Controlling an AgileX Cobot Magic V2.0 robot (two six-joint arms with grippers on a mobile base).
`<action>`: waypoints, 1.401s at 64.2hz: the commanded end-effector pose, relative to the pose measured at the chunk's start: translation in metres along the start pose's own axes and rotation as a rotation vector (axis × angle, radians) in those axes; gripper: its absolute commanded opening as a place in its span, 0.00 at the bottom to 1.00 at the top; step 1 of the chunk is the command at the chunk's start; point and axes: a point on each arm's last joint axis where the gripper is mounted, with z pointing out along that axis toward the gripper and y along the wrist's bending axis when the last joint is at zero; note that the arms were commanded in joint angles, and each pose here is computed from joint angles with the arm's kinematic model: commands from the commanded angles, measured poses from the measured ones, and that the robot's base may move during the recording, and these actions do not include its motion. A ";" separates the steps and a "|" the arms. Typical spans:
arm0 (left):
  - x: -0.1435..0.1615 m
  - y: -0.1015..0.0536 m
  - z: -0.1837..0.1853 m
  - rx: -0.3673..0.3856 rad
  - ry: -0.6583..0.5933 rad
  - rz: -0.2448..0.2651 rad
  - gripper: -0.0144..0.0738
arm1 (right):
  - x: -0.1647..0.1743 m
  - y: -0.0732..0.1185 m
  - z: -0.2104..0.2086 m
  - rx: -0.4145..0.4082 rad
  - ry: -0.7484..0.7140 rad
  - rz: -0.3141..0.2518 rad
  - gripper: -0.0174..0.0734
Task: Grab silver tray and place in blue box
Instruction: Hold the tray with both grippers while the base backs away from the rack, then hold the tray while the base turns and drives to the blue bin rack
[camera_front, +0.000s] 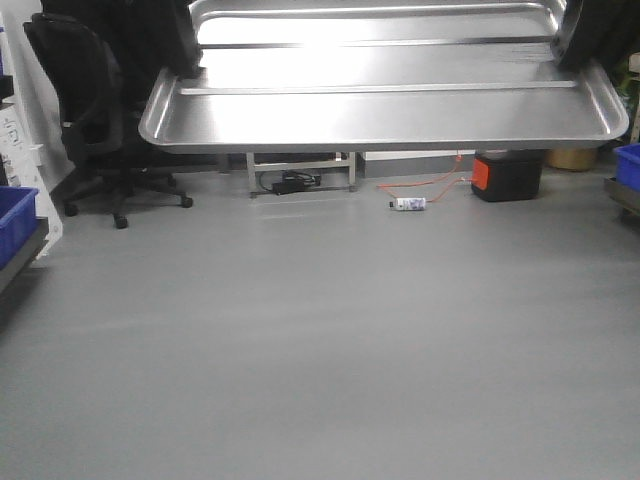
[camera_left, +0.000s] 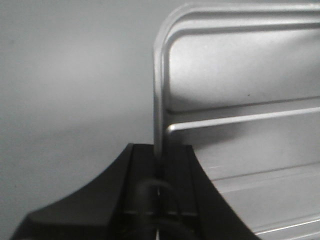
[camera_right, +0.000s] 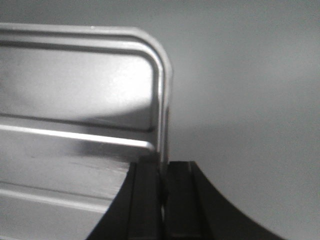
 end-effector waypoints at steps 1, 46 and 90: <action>-0.007 0.004 -0.022 -0.020 -0.070 0.030 0.05 | -0.010 -0.006 -0.018 0.027 -0.102 -0.044 0.25; -0.006 0.003 -0.022 -0.012 -0.065 0.024 0.05 | -0.010 -0.006 -0.018 0.027 -0.102 -0.044 0.25; -0.006 0.003 -0.022 -0.011 -0.065 0.023 0.05 | -0.010 -0.006 -0.018 0.027 -0.102 -0.044 0.25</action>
